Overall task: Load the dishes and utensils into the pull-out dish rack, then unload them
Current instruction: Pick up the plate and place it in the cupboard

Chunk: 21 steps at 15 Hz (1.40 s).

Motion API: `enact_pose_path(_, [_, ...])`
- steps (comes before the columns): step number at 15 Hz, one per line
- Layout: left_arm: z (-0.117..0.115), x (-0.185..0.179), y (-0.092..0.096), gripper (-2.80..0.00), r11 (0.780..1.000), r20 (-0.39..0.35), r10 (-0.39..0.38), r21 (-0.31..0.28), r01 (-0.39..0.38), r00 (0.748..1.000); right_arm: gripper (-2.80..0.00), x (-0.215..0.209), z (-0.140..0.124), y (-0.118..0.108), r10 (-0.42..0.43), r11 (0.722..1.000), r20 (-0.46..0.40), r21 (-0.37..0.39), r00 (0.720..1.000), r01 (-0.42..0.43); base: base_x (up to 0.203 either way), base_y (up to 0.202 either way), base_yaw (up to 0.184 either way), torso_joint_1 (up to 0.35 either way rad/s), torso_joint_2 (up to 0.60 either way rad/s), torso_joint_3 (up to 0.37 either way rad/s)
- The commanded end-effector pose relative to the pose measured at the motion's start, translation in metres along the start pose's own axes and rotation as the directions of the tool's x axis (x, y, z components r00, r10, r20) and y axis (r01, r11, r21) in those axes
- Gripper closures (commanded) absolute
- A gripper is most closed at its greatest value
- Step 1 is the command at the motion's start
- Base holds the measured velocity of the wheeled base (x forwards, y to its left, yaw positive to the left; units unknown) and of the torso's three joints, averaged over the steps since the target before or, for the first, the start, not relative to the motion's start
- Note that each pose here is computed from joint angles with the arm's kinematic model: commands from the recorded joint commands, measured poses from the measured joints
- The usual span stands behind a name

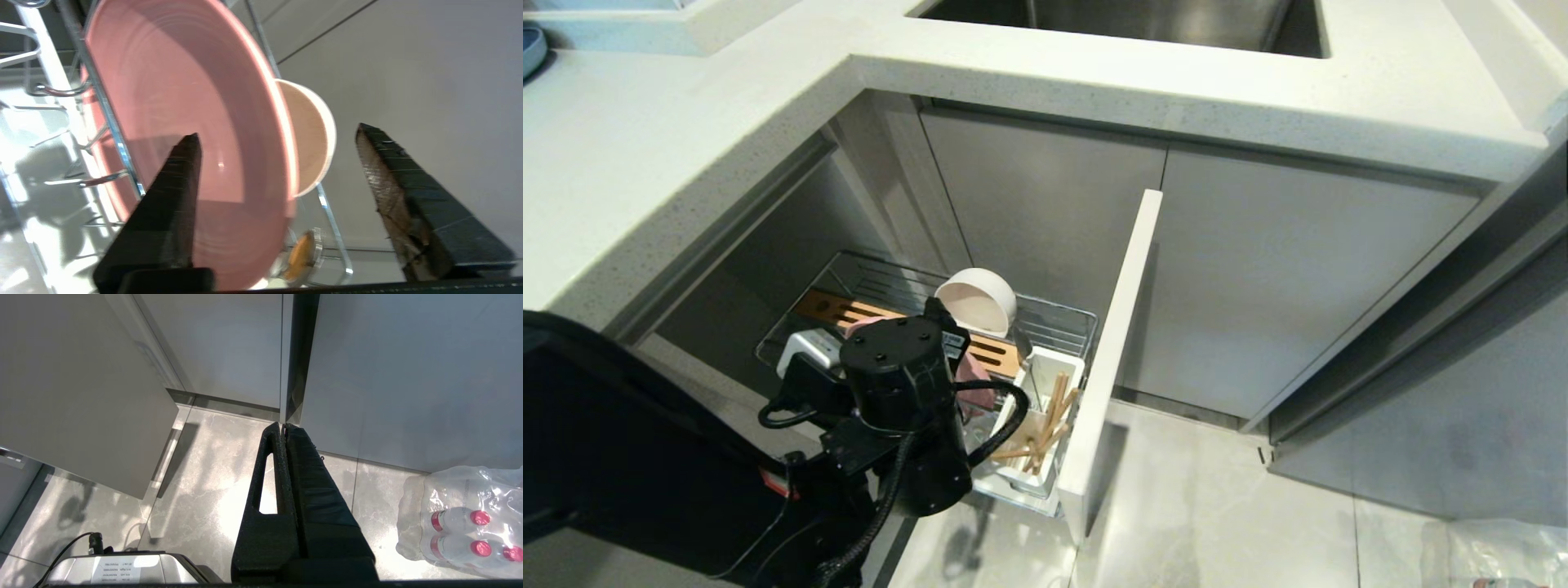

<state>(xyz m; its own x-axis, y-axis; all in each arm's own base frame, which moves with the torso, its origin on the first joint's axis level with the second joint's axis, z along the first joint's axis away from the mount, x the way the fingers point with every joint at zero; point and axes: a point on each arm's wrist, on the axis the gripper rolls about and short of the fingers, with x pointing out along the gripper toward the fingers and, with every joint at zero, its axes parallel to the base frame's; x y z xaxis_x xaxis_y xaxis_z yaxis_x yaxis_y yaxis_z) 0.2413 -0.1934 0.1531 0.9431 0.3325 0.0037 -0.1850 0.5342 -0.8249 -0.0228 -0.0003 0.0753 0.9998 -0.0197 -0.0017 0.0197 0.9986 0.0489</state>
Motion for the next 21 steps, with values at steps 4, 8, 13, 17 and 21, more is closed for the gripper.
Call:
enact_pose_path(4, [0.015,-0.01,-0.013,-2.8,0.999,0.004,-0.018,-0.038,0.018,1.0,0.0,0.0,0.0,0.0,0.0,1.0,-0.001,0.0,1.0,0.0,0.0,0.0,0.0,0.0,0.0,0.0])
enact_pose_path(8, [0.029,-0.019,-0.021,0.0,0.999,0.0,-0.028,-0.031,0.028,1.0,0.0,0.0,0.0,0.0,0.0,1.0,-0.001,0.0,1.0,0.0,0.0,0.0,0.0,0.0,0.0,0.0])
enact_pose_path(13, [0.054,-0.032,-0.044,0.0,0.998,-0.017,-0.056,-0.027,0.056,0.998,0.0,0.0,0.0,0.0,0.0,1.0,-0.001,0.0,1.0,0.0,0.0,0.0,0.0,0.0,0.0,0.0])
enact_pose_path(17, [0.077,-0.045,-0.055,0.0,0.996,-0.03,-0.071,0.05,0.073,0.997,0.0,0.0,0.0,0.0,0.0,1.0,-0.001,0.0,1.0,0.0,0.0,0.0,0.0,0.0,0.0,0.0])
enact_pose_path(21, [0.134,-0.071,-0.085,0.0,0.976,-0.044,-0.143,0.16,0.148,0.989,0.0,0.0,0.0,0.0,0.0,1.0,-0.001,0.0,1.0,0.0,0.0,0.0,0.0,0.0,0.0,0.0])
